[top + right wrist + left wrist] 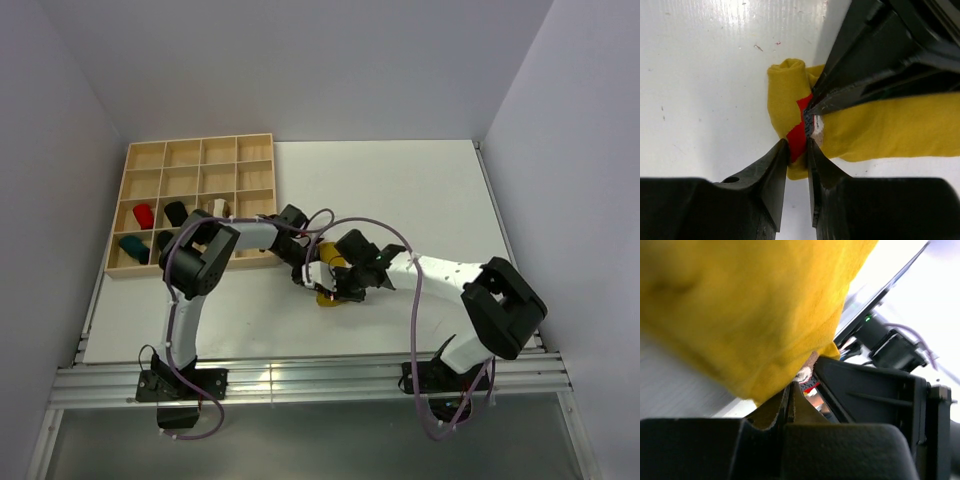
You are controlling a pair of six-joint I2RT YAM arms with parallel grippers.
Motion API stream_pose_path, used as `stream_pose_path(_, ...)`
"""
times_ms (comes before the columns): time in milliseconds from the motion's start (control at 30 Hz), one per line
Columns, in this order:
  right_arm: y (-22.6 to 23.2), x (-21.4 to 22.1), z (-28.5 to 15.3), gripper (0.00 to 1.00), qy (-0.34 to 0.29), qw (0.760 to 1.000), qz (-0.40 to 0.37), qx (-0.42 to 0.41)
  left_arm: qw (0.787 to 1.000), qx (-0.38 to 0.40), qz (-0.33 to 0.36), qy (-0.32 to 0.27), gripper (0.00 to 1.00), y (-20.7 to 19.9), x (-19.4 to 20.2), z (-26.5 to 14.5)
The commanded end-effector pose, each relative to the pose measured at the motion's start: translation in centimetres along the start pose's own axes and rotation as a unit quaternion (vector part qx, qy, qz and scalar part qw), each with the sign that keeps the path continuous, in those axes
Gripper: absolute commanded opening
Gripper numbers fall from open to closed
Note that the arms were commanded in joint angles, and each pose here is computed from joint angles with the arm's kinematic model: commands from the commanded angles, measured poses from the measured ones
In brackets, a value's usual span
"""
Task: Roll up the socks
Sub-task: Roll the sock at the center of the board.
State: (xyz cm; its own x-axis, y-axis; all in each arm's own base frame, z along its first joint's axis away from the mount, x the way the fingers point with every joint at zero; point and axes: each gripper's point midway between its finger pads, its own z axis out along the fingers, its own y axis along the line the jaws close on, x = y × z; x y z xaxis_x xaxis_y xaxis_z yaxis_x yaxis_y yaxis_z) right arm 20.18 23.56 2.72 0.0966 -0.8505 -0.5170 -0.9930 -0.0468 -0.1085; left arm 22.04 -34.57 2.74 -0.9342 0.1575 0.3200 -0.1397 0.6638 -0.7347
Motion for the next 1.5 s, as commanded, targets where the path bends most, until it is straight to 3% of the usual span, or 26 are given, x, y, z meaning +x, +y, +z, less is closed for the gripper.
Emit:
stream_pose_path(0,0.6,0.6,-0.6,0.28,-0.005,0.997,0.058,-0.041,0.997,0.011,-0.051,-0.064,0.01,0.0,-1.9,-0.5)
stream_pose_path(367,0.5,2.8,-1.4,0.28,0.003,0.971,0.159,-0.177,0.984,0.042,-0.024,-0.169,0.06,-1.4,-3.8,-2.0)
stream_pose_path(633,-0.7,3.1,-1.3,0.28,-0.002,0.944,0.209,-0.254,0.960,0.103,0.007,-0.260,0.06,-3.6,-5.0,-3.7)
stream_pose_path(833,-1.4,3.2,-1.3,0.28,0.001,0.929,0.232,-0.290,0.943,0.092,0.051,-0.315,0.05,-4.1,-5.0,-4.6)
stream_pose_path(1000,-1.4,3.4,-1.2,0.28,0.007,0.920,0.246,-0.306,0.910,0.069,0.108,-0.394,0.10,-4.3,-6.0,-6.9)
stream_pose_path(1200,-0.8,3.3,-1.3,0.29,0.011,0.907,0.259,-0.333,0.855,0.016,0.225,-0.467,0.29,-4.9,-6.0,-9.6)
stream_pose_path(1467,-1.1,3.7,-1.5,0.28,0.018,0.895,0.283,-0.346,0.798,-0.019,0.397,-0.454,0.35,-6.5,-2.2,-7.6)
